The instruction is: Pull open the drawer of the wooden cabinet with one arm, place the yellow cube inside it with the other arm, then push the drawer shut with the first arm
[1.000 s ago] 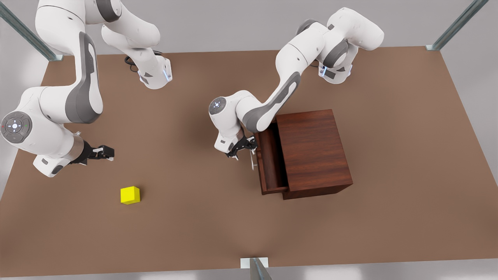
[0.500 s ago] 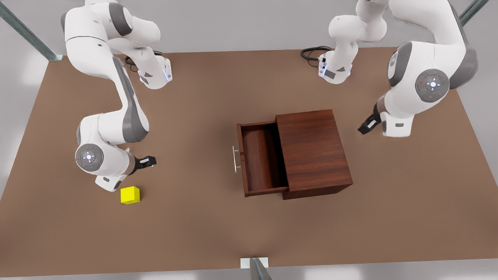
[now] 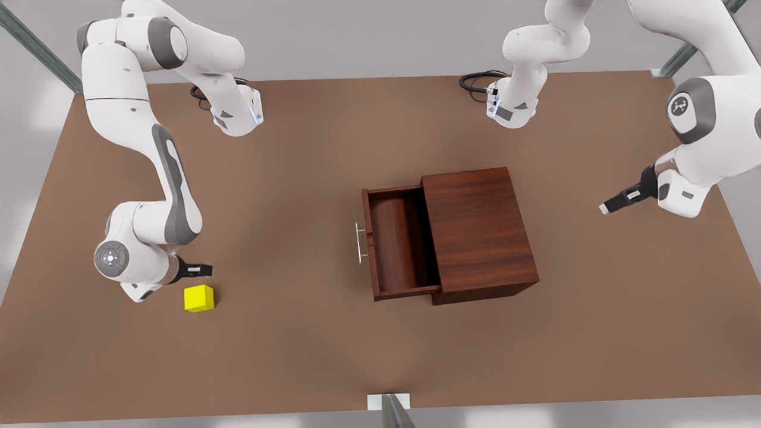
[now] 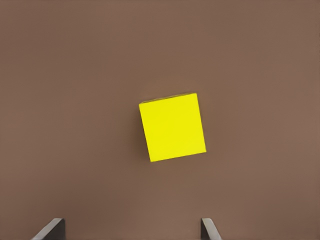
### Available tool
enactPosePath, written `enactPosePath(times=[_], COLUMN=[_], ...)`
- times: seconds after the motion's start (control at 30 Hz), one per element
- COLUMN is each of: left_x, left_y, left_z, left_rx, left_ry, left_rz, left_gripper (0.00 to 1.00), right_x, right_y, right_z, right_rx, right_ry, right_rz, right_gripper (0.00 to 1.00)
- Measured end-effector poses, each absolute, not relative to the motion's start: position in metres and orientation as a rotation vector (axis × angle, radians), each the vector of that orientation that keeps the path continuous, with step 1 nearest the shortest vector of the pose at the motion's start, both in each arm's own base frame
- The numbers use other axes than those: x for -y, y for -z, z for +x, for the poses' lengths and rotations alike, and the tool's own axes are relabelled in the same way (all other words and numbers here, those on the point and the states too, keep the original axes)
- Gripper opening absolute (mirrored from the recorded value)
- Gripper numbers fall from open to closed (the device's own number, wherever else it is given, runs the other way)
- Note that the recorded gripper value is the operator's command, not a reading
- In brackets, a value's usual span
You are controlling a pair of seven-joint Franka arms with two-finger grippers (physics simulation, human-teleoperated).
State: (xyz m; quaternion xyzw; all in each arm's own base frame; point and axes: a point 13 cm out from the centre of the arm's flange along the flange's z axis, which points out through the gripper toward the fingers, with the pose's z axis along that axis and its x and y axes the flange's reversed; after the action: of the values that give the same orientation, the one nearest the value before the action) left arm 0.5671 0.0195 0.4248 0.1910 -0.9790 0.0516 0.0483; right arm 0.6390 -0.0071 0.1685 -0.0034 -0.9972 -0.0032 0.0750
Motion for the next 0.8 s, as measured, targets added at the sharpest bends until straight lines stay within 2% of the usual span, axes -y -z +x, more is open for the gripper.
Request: enactPosePath(times=[0.2, 0.53, 0.8], left_x=[-0.001, -0.008, -0.004], left_y=[-0.426, -0.428, -0.428], left_z=[0.567, 0.566, 0.567], left_rx=[3.031, 3.055, 3.064], left_ry=[-0.174, -0.189, -0.191], left_rz=[0.332, 0.126, 0.006], left_gripper=[1.00, 1.00, 1.00], right_x=[0.038, 0.043, 0.026], right_y=[-0.125, -0.105, -0.071], right_z=[0.653, 0.693, 0.683], right_rx=[2.990, 3.037, 2.997], right_ry=[-0.032, -0.026, -0.006], right_rz=[-0.050, -0.045, 0.001], right_gripper=[1.00, 1.00, 1.00])
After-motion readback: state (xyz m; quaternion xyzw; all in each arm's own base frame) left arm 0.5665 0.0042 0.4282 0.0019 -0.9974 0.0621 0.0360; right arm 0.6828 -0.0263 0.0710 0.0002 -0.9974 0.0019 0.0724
